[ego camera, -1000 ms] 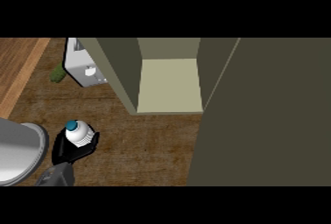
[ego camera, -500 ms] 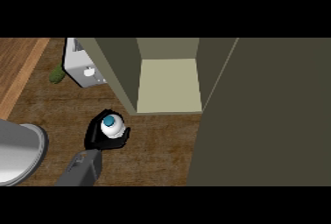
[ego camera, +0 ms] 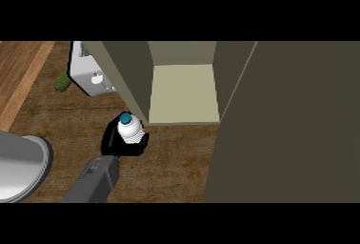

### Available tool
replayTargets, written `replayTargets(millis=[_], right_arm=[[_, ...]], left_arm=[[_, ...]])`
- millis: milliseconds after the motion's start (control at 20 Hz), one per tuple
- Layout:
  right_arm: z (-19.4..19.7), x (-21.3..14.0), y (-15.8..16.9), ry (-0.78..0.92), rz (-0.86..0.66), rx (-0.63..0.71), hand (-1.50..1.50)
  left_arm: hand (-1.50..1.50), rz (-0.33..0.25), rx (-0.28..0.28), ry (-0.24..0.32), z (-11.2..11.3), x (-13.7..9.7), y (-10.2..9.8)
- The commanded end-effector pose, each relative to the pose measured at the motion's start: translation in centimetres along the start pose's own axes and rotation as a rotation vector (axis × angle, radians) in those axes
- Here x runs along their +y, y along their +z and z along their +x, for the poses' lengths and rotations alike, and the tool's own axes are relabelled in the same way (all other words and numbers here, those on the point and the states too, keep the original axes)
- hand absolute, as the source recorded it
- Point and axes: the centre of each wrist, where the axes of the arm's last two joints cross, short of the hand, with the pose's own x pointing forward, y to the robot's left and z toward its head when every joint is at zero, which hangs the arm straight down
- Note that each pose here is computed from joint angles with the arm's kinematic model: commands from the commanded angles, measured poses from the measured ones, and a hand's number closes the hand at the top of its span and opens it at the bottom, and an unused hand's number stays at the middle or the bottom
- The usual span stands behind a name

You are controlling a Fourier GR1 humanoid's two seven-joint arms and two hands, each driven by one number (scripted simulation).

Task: Pick up the bottled water, place it into the cabinet and close the cabinet

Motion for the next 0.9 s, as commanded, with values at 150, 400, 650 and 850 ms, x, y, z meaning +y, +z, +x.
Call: replayTargets(millis=[150, 400, 650, 850], right_arm=[[0.3, -0.9, 0.1, -0.119, 0.013, -0.025, -1.50], [-0.8, -2.6, -0.4, -0.109, 0.013, -0.017, -1.50], [-1.5, -2.8, -0.6, -0.127, 0.031, -0.028, -1.50], [-1.7, -3.3, -0.7, -0.124, 0.039, -0.019, -1.50]], left_arm=[[1.50, -0.096, -0.043, 0.075, 2.0, -5.3, -4.8], [1.50, -0.101, -0.040, 0.064, 3.6, -6.8, -7.0], [1.50, -0.096, -0.076, 0.031, 4.3, -8.1, -7.7], [1.50, -0.070, -0.079, 0.011, 5.4, -9.1, -8.9]])
